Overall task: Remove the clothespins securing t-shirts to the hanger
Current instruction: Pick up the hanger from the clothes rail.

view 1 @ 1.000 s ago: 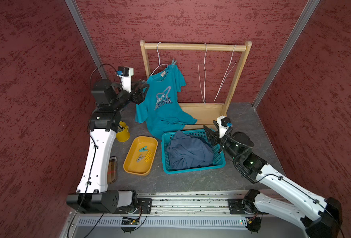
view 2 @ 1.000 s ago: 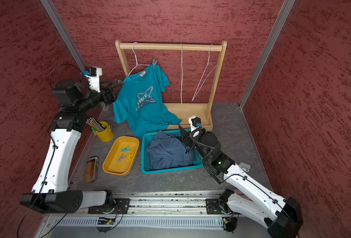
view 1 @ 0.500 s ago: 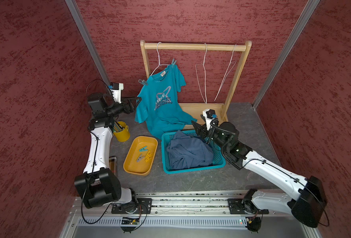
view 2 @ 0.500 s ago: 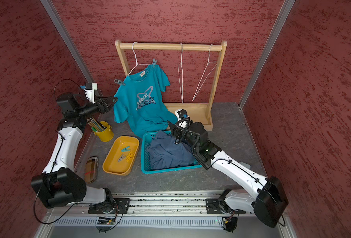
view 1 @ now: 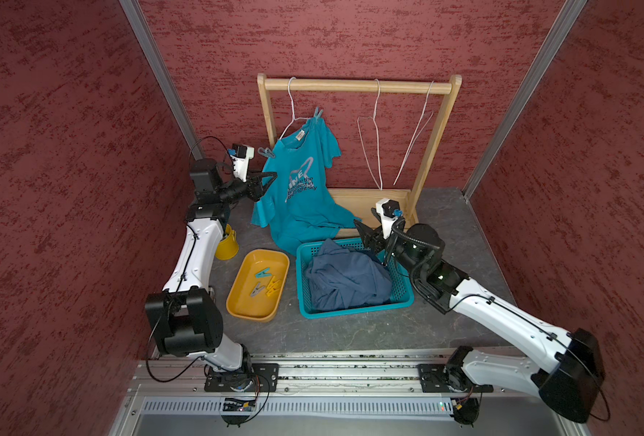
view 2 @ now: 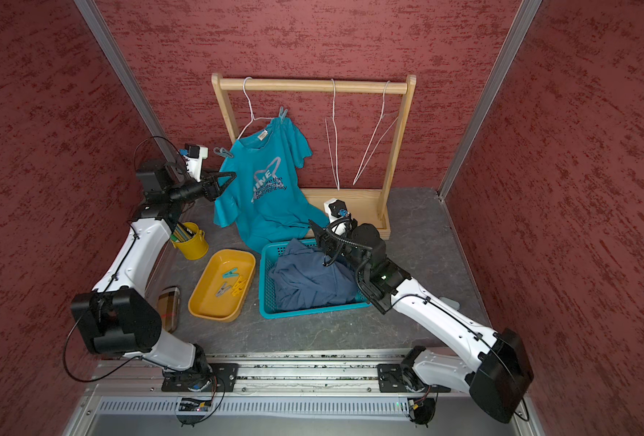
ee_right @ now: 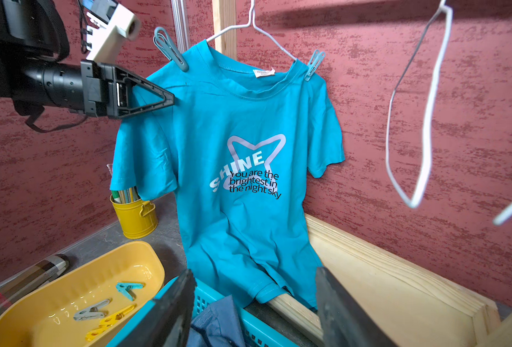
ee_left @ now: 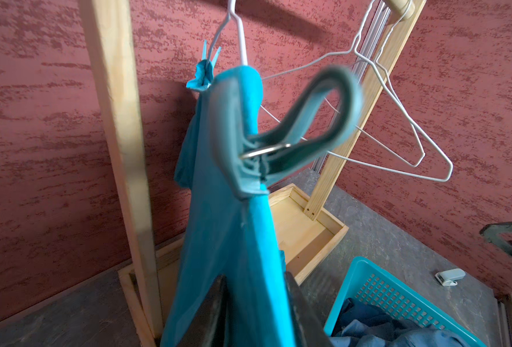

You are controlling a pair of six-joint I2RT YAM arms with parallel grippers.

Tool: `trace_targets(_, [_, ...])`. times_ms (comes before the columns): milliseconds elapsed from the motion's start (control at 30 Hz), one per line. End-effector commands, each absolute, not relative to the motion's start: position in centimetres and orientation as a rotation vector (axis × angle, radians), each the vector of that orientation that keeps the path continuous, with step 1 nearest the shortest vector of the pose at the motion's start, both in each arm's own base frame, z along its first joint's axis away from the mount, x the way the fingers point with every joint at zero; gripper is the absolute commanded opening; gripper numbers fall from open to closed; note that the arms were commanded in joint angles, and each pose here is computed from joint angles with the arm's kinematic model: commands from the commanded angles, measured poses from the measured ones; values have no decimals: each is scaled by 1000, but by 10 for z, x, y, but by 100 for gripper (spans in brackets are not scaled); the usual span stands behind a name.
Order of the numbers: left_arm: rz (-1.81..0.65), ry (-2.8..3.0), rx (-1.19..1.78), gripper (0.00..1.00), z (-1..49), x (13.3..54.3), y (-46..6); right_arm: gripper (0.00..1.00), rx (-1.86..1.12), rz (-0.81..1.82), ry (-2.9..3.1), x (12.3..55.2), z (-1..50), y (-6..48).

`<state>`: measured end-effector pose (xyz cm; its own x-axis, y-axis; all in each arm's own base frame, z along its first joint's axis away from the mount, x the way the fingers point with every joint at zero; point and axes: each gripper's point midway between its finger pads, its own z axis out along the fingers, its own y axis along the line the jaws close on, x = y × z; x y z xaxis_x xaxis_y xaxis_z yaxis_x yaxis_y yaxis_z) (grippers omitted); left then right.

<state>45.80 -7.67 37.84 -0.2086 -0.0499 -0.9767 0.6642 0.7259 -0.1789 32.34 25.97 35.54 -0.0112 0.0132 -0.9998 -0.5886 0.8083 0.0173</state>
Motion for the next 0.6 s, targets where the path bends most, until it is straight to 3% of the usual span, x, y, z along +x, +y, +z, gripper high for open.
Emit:
trace_targets(0, [-640, 1602, 523, 7, 399, 457, -78, 66, -448, 484, 1500, 322, 366, 250])
trace_targets(33, [-633, 1598, 522, 0, 401, 456, -77, 66, -447, 484, 1500, 321, 366, 249])
trace_targets(567, [-467, 1417, 559, 0, 475, 416, -87, 66, -428, 493, 1479, 315, 375, 243])
